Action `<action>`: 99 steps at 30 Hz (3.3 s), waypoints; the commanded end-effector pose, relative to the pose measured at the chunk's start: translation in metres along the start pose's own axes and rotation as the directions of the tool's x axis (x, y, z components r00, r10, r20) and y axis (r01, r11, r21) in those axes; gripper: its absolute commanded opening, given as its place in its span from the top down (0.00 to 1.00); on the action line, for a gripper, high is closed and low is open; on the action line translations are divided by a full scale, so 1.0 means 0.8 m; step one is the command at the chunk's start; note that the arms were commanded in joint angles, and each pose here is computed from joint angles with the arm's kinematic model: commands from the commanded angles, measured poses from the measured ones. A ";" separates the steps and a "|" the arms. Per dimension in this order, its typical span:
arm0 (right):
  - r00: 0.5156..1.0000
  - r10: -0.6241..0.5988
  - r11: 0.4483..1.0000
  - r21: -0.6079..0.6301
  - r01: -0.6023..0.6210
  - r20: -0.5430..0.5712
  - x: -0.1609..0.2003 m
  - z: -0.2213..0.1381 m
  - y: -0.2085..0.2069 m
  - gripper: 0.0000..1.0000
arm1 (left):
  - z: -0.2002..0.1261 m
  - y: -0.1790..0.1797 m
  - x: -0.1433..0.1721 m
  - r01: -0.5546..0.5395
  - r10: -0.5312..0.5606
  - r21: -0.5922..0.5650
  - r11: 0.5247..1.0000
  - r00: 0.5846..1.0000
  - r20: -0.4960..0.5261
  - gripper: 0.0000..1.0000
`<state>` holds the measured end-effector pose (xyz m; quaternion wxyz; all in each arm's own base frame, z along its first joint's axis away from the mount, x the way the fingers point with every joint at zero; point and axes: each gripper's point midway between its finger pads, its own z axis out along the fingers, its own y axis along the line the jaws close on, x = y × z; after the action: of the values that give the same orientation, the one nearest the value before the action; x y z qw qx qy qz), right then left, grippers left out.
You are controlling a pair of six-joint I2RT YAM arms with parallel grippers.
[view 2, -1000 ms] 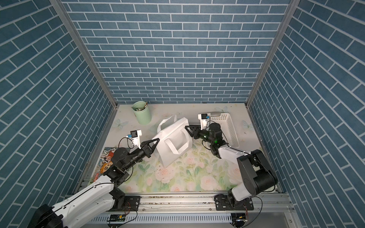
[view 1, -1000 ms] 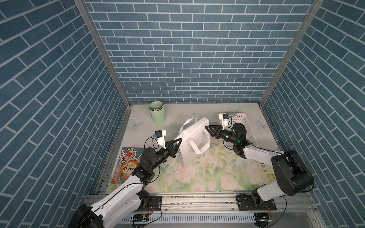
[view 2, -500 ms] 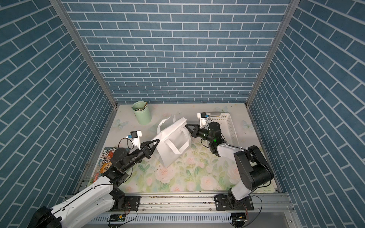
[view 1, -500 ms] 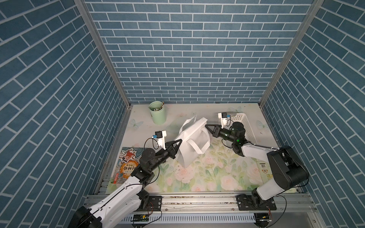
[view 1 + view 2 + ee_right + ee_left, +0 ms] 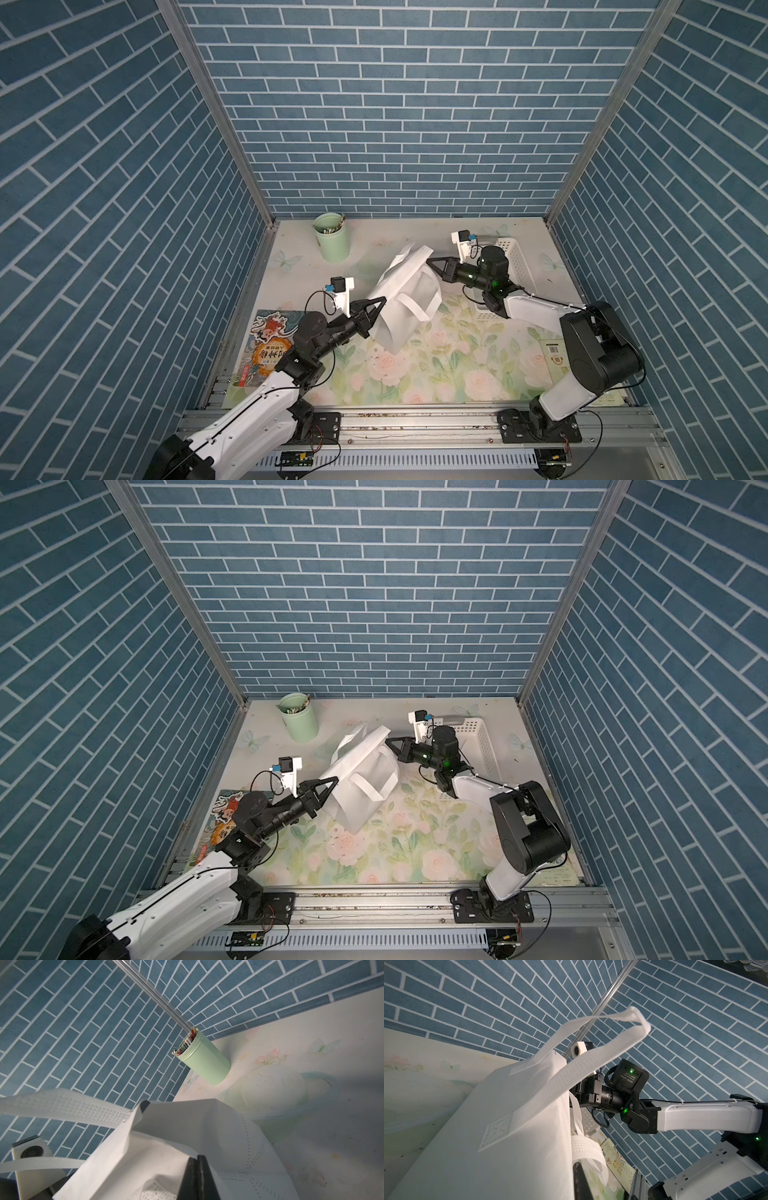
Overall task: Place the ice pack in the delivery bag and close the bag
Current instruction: Seal the delivery bag at the center of the board.
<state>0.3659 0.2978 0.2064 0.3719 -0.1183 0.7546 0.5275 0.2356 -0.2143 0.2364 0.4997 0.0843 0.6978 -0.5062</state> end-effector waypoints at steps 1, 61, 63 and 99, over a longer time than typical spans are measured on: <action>0.999 -0.020 0.991 0.134 0.014 0.038 -0.017 -0.001 -0.033 1.00 | -0.001 -0.007 0.026 0.003 0.001 0.042 0.999 0.995 -0.102 1.00; 0.959 -0.015 0.995 -0.092 0.043 0.282 -0.028 0.004 0.108 0.39 | -0.006 0.012 0.027 0.006 -0.011 -0.051 0.999 0.995 -0.095 1.00; 0.958 -0.011 0.994 -0.102 0.042 0.286 -0.028 0.003 0.109 0.44 | -0.006 0.011 0.026 0.006 -0.010 -0.050 0.999 0.996 -0.094 1.00; 0.957 0.005 1.000 0.002 -0.005 0.290 0.001 0.004 0.045 0.92 | -0.013 0.013 0.028 0.014 -0.021 -0.076 0.997 0.994 -0.105 1.00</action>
<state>0.3339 0.3211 0.2402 0.4689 -0.0532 0.6843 0.5560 0.2347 -0.2055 0.2284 0.4939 0.0702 0.7224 -0.4789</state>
